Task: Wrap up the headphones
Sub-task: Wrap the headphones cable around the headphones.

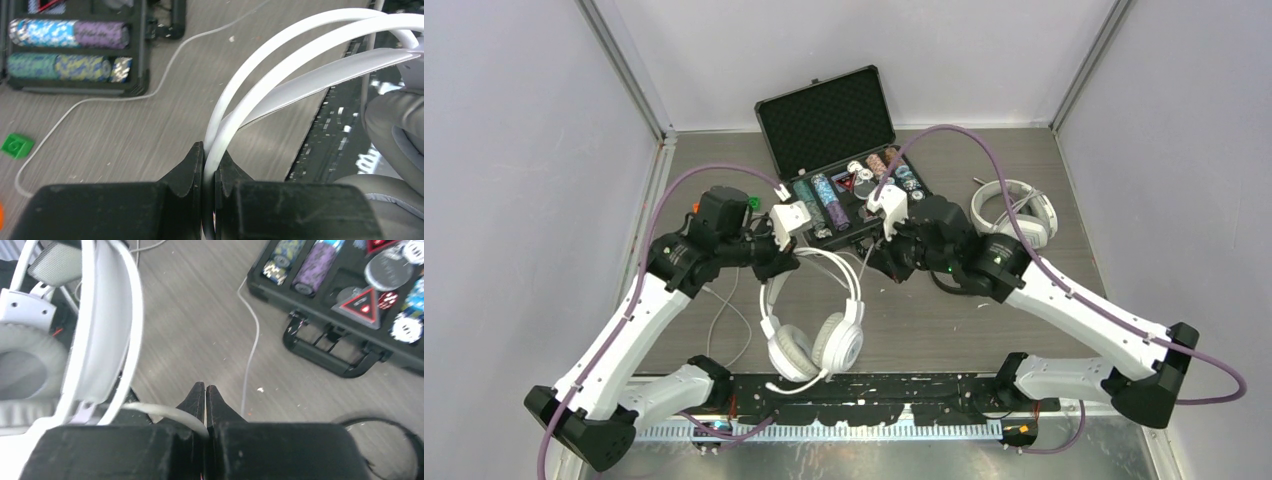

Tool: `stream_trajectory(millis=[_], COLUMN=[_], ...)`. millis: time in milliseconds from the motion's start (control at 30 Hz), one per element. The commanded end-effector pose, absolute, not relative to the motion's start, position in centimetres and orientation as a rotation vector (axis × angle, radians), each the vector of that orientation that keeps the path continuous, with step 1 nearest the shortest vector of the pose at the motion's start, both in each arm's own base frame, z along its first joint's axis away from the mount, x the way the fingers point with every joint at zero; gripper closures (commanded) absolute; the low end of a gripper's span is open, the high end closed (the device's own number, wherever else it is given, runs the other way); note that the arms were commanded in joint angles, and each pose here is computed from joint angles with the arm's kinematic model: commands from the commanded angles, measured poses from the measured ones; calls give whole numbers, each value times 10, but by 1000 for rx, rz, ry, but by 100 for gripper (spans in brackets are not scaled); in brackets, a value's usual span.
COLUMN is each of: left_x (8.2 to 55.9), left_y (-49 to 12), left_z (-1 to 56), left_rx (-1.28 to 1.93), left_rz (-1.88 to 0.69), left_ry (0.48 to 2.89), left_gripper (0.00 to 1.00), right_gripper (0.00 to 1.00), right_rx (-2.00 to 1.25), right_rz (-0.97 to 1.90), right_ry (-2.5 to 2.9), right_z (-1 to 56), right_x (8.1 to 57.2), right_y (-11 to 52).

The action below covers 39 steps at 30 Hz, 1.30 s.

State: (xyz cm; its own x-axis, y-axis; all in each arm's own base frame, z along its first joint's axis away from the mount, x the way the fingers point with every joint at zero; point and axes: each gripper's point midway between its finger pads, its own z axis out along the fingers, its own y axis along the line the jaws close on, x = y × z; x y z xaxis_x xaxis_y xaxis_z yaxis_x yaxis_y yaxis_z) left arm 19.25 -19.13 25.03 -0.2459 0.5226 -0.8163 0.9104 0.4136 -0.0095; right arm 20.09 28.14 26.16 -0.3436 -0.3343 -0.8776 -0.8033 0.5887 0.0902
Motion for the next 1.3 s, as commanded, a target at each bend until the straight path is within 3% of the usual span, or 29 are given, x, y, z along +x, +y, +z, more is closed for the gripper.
stream_trajectory(millis=[0, 300, 400, 867, 1267], left_x=[211, 238, 244, 253, 264], left_y=[-172, -144, -133, -113, -121], left_z=[244, 245, 246, 251, 259], left_rx=[1170, 976, 942, 784, 530], left_rz=[-443, -161, -77, 44, -39], left_ry=[1961, 2051, 2064, 2096, 2106], left_gripper=[100, 100, 100, 100, 100], right_gripper=[100, 100, 100, 100, 79], right_rx=[-866, -830, -807, -759, -646], right_rz=[753, 1034, 1006, 1289, 1539], right_ry=[2089, 2236, 2275, 2238, 2149], right_z=[274, 282, 279, 298, 304], right_x=[186, 166, 171, 163, 165], right_y=[284, 325, 327, 364, 397])
